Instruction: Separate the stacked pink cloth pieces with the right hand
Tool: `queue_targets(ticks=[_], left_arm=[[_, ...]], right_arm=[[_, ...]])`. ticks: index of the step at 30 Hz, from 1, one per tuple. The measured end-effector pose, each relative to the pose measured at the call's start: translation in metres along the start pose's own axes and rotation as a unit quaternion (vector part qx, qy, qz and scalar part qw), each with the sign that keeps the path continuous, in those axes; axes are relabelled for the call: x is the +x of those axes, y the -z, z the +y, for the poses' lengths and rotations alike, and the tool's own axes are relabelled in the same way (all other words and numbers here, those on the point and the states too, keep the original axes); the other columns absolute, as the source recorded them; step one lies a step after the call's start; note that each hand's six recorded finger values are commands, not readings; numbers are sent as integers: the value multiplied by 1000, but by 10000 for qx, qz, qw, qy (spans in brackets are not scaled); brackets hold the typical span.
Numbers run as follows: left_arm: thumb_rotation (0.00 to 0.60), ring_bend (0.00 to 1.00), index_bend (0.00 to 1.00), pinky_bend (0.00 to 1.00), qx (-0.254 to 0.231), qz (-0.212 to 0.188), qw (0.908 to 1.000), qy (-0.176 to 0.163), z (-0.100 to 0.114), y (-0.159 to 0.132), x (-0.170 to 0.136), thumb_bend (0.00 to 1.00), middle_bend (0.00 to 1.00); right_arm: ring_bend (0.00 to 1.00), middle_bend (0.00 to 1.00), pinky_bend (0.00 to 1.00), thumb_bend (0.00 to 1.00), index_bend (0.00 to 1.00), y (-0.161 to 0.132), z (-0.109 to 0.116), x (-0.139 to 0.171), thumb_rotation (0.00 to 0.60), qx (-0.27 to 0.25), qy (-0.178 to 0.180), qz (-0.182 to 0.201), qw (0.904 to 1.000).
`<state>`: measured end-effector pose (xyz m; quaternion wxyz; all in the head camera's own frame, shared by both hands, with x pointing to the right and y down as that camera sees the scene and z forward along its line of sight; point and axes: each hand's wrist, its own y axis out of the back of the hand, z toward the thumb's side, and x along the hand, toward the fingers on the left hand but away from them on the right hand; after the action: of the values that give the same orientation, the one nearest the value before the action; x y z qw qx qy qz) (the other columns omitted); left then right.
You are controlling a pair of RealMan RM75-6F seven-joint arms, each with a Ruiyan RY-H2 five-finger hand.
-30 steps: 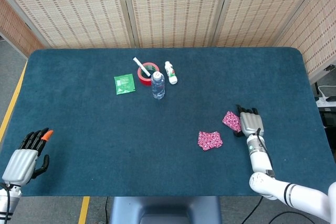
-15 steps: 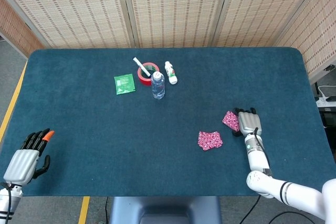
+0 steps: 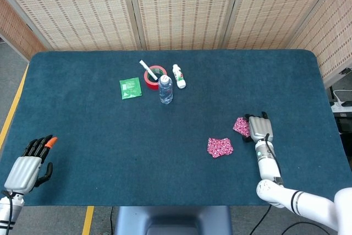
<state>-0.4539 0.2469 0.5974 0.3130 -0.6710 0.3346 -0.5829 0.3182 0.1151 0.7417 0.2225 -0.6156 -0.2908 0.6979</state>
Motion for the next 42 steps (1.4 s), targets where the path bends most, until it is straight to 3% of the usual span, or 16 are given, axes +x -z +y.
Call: queue_targets(ticks=[7, 18, 42], left_arm=[[600, 0, 0, 74, 3, -27, 10000, -9, 1, -3, -1, 636, 9], [600, 0, 0, 74, 14, 8, 10000, 38, 0, 0, -1, 636, 9], [600, 0, 0, 74, 38, 21, 10000, 52, 0, -1, -2, 635, 9]], right_arm=[[312, 308, 0, 198, 328, -2, -2, 0, 600, -10, 24, 19, 10000], [419, 400, 74, 199, 453, -2, -2, -1, 600, -47, 121, 29, 9999], [485, 428, 101, 199, 557, -2, 8, 4, 600, -183, 335, 99, 9992]])
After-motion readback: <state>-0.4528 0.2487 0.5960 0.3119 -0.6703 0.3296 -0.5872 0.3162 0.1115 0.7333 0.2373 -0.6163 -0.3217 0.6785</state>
